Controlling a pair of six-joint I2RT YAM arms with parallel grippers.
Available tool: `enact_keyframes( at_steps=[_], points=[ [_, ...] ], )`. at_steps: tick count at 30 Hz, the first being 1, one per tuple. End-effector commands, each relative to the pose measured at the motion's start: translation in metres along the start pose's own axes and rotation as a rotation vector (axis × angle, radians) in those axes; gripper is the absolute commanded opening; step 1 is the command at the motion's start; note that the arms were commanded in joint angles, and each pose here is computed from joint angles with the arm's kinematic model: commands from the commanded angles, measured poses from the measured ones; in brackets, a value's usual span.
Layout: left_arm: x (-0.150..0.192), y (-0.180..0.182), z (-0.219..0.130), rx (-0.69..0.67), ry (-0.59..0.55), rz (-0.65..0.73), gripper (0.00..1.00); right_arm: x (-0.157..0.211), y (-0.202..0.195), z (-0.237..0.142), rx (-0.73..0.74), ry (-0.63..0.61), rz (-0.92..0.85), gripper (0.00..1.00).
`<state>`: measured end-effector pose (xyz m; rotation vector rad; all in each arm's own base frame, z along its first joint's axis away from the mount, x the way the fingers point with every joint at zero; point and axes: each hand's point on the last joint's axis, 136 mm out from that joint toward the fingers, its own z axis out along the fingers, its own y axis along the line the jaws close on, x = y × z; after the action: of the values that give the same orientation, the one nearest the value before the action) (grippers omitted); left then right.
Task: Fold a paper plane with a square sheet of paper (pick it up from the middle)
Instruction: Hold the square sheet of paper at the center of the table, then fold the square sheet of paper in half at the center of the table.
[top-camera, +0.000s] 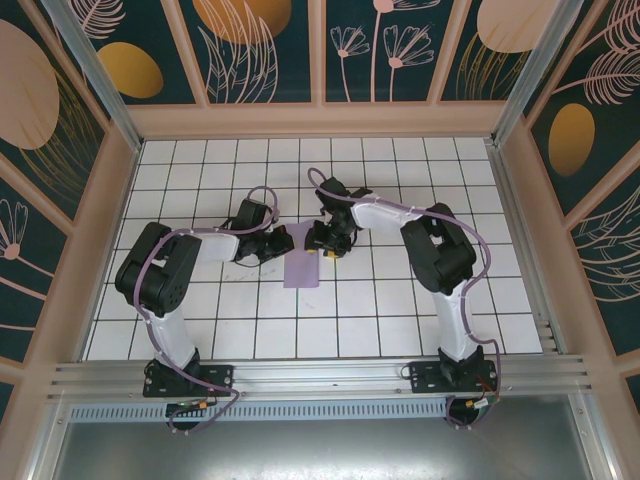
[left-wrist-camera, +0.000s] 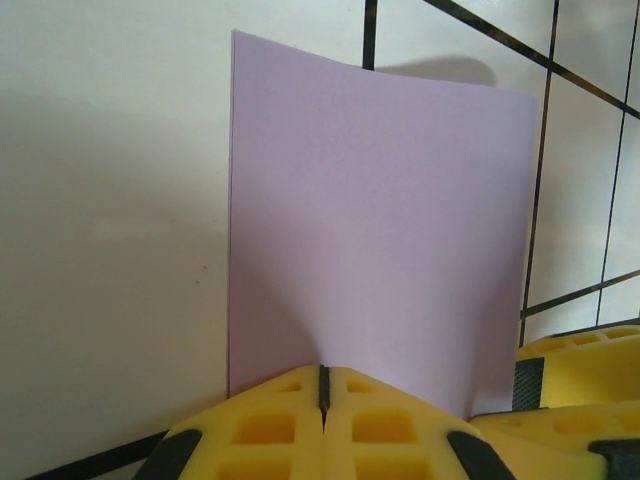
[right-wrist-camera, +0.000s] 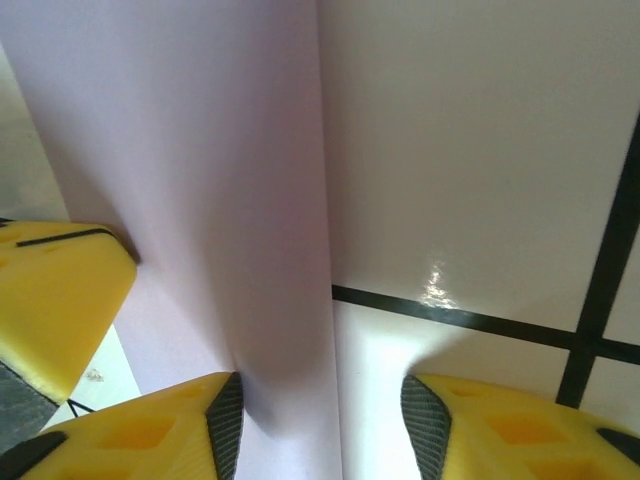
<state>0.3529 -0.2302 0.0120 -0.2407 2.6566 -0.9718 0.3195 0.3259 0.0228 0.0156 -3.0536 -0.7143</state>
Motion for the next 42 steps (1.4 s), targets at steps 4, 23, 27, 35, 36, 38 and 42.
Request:
enact_keyframes(
  at_steps=[4,23,27,35,36,38,42],
  points=[
    [0.044,0.07,0.009,-0.232,0.096,-0.057,0.0,-0.023,0.018,-0.056,-0.026,-0.229,-0.045,0.64],
    [0.05,0.08,0.008,-0.264,0.1,-0.073,0.0,-0.014,0.053,0.004,-0.17,-0.087,0.025,0.01],
    [0.053,0.083,0.008,-0.271,0.107,-0.081,0.0,-0.01,0.042,0.017,-0.137,-0.064,0.034,0.01],
    [0.07,0.109,0.008,-0.361,0.136,-0.134,0.0,0.006,-0.001,0.03,-0.072,-0.027,0.049,0.0],
    [0.072,0.113,0.007,-0.377,0.139,-0.14,0.0,0.009,-0.008,0.029,-0.071,-0.027,0.048,0.0],
    [0.078,0.122,0.006,-0.409,0.145,-0.149,0.0,0.014,-0.023,0.028,-0.068,-0.026,0.046,0.0],
    [0.091,0.143,0.0,-0.475,0.139,-0.168,0.0,0.029,-0.047,0.021,-0.051,-0.02,0.035,0.0]
  ],
)
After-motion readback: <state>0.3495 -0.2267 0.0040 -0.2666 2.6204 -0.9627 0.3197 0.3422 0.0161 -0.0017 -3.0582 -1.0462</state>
